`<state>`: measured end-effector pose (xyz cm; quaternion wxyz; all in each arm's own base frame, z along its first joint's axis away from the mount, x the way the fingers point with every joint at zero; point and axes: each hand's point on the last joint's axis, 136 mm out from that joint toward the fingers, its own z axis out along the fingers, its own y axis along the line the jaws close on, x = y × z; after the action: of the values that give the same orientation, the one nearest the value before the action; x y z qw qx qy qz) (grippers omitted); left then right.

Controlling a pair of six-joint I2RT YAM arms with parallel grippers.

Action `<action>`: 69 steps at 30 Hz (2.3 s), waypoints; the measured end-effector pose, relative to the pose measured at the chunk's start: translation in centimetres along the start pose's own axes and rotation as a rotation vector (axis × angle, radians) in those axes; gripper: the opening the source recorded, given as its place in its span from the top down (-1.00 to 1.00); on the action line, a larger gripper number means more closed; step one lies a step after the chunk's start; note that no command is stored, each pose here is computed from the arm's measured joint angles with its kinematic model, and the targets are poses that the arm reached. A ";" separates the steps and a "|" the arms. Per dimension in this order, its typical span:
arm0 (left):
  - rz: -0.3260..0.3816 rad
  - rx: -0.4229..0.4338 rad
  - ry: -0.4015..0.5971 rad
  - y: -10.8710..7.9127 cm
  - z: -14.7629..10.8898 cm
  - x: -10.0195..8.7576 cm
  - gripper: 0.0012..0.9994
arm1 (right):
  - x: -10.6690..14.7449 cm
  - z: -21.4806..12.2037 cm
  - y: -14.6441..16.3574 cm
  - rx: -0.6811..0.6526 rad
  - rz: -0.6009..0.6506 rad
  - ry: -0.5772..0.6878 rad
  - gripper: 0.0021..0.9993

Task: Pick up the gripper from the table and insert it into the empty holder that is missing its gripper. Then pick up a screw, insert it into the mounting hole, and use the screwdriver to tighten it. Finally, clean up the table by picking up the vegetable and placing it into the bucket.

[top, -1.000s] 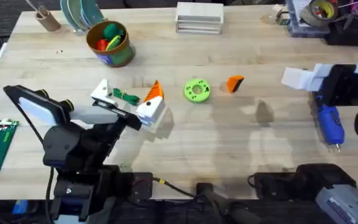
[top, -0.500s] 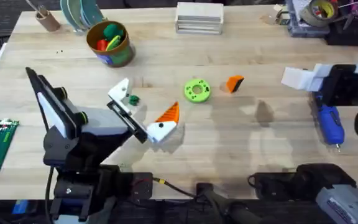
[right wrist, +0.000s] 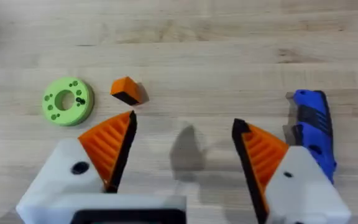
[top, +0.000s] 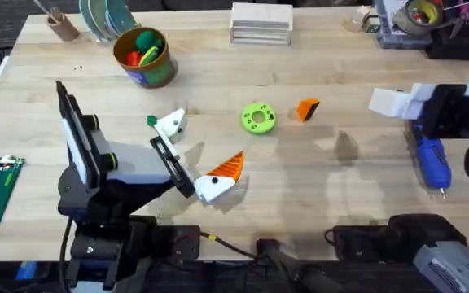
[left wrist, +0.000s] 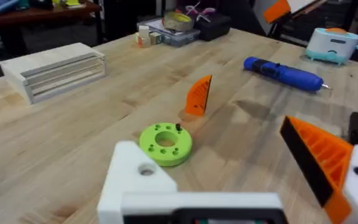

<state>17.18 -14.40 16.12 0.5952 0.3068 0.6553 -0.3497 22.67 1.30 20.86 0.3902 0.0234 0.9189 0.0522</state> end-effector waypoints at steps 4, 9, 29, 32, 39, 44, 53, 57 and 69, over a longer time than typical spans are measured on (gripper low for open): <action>-0.002 0.012 0.002 -0.2 0.0 0.0 -0.99 | 0.0 0.0 0.0 0.000 0.000 -0.001 -0.98; -0.001 0.013 0.001 -0.2 0.0 0.0 -0.99 | -0.4 0.0 1.0 -0.056 0.032 -0.014 -0.98; -0.002 0.013 0.002 -0.2 0.0 0.1 -0.99 | 4.1 7.6 8.9 -0.208 -0.356 0.325 -0.98; -0.002 0.013 0.002 -0.2 0.0 0.0 -0.99 | 3.6 9.0 9.1 -0.192 -0.365 0.323 -0.98; -0.002 0.013 0.002 -0.2 0.0 0.0 -0.99 | 2.9 11.7 9.0 -0.149 -0.404 0.335 -0.98; -0.002 0.013 0.002 -0.2 0.0 0.1 -0.99 | 2.7 13.4 8.6 -0.104 -0.423 0.334 -0.98; -0.002 0.013 0.002 -0.2 0.0 0.0 -0.99 | 3.1 15.2 8.4 -0.081 -0.430 0.348 -0.55; -0.002 0.013 0.002 -0.2 0.0 0.1 -0.99 | 3.1 15.2 8.5 -0.088 -0.428 0.351 -0.32; -0.002 0.013 0.002 -0.2 0.0 0.0 -0.99 | 3.7 14.9 9.5 -0.150 -0.416 0.369 0.14</action>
<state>17.00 -14.52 16.10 0.5923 0.3103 0.6538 -0.3542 30.91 12.19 9.02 0.2196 -0.2046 0.9530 0.0423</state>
